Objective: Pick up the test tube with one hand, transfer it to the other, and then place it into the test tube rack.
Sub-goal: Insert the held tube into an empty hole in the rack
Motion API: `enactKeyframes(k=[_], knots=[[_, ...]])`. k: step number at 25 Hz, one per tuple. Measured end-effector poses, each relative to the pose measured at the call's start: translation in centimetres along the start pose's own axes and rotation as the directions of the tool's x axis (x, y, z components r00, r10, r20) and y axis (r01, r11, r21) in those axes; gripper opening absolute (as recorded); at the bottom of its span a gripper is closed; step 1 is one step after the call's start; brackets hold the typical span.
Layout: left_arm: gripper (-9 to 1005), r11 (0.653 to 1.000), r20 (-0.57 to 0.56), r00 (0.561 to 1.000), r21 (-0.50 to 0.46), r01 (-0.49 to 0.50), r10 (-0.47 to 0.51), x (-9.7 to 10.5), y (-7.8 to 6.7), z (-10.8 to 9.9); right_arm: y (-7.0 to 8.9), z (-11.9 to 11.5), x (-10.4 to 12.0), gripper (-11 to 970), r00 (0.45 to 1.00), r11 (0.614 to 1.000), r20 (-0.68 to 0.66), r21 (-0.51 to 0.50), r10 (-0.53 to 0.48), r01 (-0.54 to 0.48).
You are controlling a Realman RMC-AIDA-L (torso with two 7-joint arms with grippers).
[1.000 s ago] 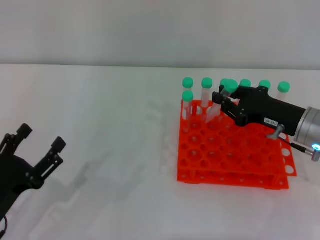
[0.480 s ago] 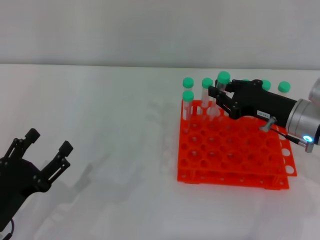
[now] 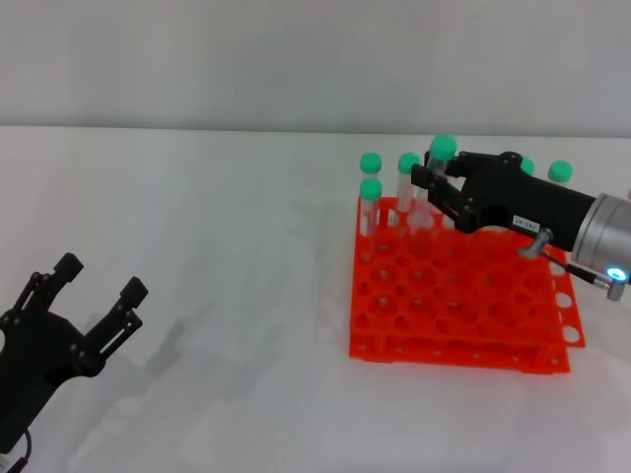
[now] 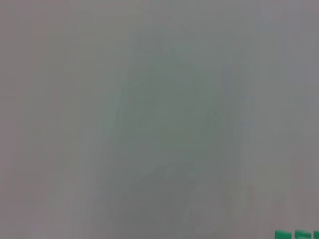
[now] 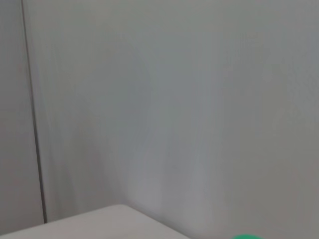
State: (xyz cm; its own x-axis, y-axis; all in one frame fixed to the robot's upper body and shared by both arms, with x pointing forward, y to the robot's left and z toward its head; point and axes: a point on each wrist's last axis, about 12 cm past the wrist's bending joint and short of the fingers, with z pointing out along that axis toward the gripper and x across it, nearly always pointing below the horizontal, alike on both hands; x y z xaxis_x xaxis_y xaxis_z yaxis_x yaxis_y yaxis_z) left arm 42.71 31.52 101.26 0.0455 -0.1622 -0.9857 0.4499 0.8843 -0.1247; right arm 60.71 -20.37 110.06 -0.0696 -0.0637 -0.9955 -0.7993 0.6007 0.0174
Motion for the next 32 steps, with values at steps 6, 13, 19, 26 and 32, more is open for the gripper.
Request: enactKeyframes(k=[6, 13, 19, 26, 32], knots=[[893, 1.0, 0.003, 1.0, 0.006, -0.003, 0.003, -0.1, 0.1, 0.4, 0.1, 0.0, -0.4, 234, 1.0, 1.0, 0.015, -0.007, -0.001, 0.001], [893, 1.0, 0.005, 1.0, 0.009, -0.005, 0.005, -0.2, 0.1, 0.6, 0.7, 1.5, -0.6, 237, 1.0, 0.999, -0.015, -0.041, -0.025, 0.024], [893, 1.0, 0.004, 1.0, 0.009, -0.004, 0.004, -0.1, 0.1, 0.5, 0.9, 2.0, -0.4, 239, 0.999, 0.999, -0.04, -0.042, -0.034, 0.032], [893, 1.0, 0.008, 1.0, 0.01, 0.005, -0.005, -0.1, -0.1, 0.6, 0.8, 2.2, 0.0, 241, 0.997, 0.999, -0.064, -0.019, -0.039, 0.038], [894, 1.0, 0.003, 1.0, 0.015, 0.01, -0.01, 0.1, -0.3, 0.4, 0.9, 2.5, 0.3, 243, 0.994, 0.999, -0.095, -0.013, -0.049, 0.048]])
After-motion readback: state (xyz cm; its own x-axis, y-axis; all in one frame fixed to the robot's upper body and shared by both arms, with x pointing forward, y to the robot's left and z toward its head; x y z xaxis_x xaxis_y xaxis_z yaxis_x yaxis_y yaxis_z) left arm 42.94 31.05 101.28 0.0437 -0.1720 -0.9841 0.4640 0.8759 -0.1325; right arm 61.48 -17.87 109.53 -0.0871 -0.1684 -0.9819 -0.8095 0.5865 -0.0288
